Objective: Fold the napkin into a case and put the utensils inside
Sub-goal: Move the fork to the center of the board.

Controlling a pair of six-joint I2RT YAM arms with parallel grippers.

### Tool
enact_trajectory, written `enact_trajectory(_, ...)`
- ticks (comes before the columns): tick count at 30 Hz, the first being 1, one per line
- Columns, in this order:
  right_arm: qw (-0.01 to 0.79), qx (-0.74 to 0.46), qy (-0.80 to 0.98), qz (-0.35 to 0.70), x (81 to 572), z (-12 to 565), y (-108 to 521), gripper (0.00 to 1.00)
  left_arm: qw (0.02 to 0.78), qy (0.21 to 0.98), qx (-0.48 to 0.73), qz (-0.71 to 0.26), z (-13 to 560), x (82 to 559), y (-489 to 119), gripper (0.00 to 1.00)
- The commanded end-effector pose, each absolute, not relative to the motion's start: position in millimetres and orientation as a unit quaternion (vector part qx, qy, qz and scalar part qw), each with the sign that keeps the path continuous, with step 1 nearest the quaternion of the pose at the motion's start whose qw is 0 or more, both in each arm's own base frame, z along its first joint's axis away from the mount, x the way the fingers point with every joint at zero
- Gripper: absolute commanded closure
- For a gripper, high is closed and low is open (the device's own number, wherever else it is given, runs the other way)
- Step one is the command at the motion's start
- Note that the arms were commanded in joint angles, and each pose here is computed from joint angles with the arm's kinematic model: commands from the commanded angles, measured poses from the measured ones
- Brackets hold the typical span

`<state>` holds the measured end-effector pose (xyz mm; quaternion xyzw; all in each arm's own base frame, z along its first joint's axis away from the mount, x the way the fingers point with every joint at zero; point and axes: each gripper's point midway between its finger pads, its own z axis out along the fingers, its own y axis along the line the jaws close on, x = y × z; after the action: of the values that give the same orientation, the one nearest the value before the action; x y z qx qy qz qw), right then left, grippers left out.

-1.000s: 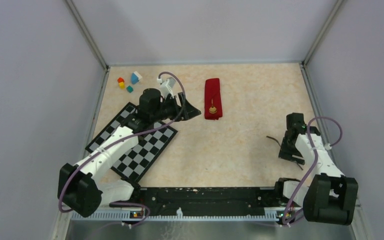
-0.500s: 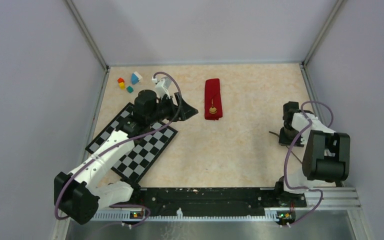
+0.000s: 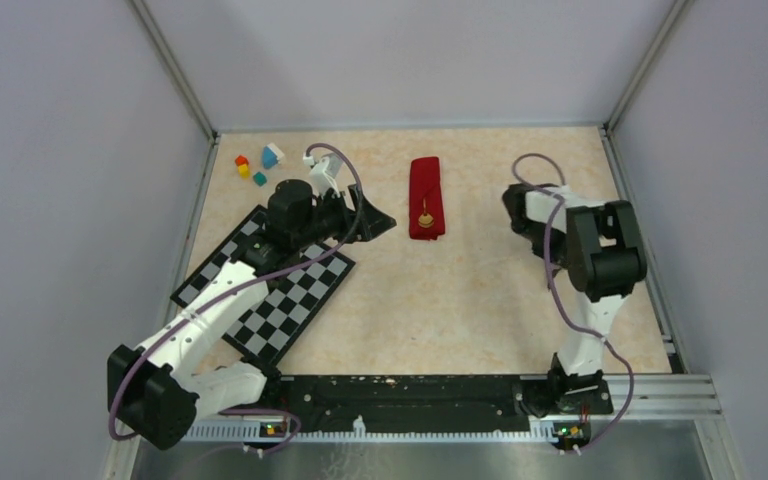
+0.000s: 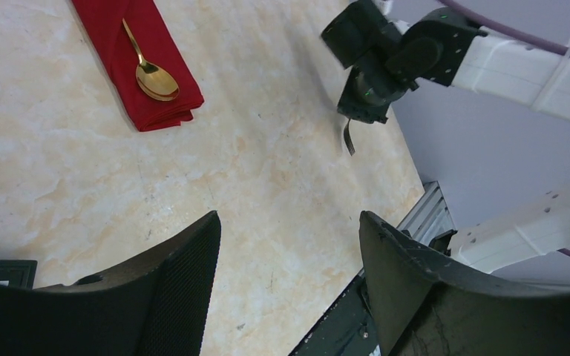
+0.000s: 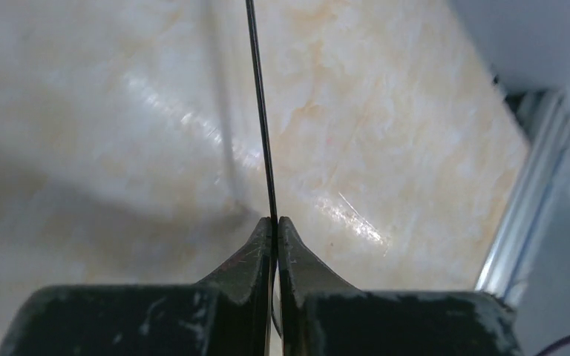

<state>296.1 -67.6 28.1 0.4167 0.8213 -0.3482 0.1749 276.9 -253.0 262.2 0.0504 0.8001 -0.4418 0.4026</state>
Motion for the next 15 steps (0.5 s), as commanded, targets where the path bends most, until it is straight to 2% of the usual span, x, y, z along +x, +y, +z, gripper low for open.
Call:
enact_trajectory(1,0.174,0.154,0.825,-0.515,299,70,-55,1.00,0.438,0.774,0.065,-0.453,288,282,-253,0.26)
enact_trajectory(8,0.135,-0.015,0.781,-0.610,295,65,-18,1.00,0.440,0.776,0.067,-0.447,290,282,-252,0.27)
enact_trajectory(14,0.133,-0.085,0.788,-0.595,280,49,9,1.00,0.446,0.775,0.067,-0.443,292,282,-250,0.27)
enact_trajectory(15,0.135,-0.090,0.796,-0.584,277,48,12,0.94,0.445,0.776,0.066,-0.442,291,283,-250,0.27)
